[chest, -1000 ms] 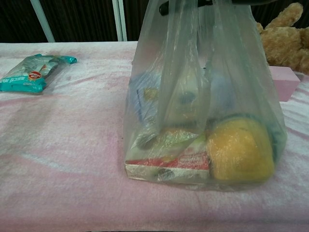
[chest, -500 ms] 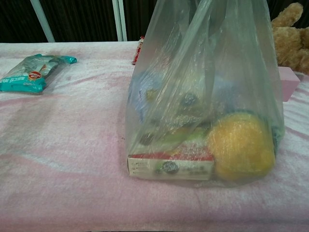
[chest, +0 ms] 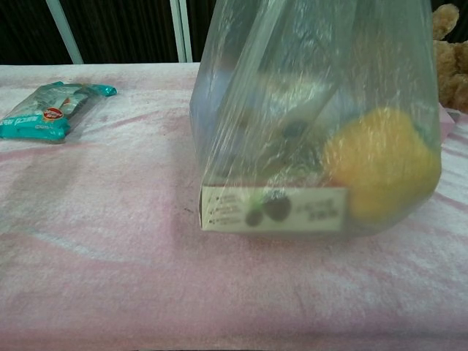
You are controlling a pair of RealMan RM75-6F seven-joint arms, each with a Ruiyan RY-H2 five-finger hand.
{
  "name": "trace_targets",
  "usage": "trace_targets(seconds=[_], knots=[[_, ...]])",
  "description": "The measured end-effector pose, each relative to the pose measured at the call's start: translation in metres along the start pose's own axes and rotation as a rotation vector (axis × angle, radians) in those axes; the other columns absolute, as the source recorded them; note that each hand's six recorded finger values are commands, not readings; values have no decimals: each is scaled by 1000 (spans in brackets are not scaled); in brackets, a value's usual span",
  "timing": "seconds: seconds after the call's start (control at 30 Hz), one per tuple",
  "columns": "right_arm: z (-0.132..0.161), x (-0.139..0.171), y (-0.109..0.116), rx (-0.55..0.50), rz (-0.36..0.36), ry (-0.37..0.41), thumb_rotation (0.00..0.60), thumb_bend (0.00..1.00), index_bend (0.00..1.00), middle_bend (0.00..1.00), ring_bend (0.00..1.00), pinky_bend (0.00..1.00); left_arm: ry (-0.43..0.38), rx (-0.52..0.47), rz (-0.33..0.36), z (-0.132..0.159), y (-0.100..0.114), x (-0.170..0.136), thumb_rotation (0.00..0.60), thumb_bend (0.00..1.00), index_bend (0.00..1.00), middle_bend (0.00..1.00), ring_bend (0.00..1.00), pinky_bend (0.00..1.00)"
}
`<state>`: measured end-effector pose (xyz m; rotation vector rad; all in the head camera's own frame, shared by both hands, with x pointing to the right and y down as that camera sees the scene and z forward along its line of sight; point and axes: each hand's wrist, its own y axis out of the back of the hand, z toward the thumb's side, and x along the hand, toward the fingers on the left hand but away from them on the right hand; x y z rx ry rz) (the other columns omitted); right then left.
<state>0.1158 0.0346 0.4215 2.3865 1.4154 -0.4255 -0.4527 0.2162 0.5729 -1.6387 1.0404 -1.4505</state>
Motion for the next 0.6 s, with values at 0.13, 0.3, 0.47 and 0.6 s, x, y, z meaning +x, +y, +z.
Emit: trace_targets(seconds=[0.13, 0.3, 0.47, 0.6], knots=[[35, -1, 6, 18, -47, 42, 600, 815, 1000, 1000, 1000, 1000, -2, 1, -3, 1, -1, -1, 600, 0, 0, 0, 0, 0], [75, 3, 10, 10, -97, 81, 600, 815, 1000, 1000, 1000, 1000, -1, -1, 1, 1, 0, -2, 600, 0, 0, 0, 0, 0], [104, 10, 10, -13, -127, 111, 600, 815, 1000, 1000, 1000, 1000, 0, 0, 1, 1, 0, -4, 600, 0, 0, 0, 0, 0], [114, 14, 8, -24, -136, 115, 600, 815, 1000, 1000, 1000, 1000, -1, 1, 1, 1, 0, -4, 600, 0, 0, 0, 0, 0]])
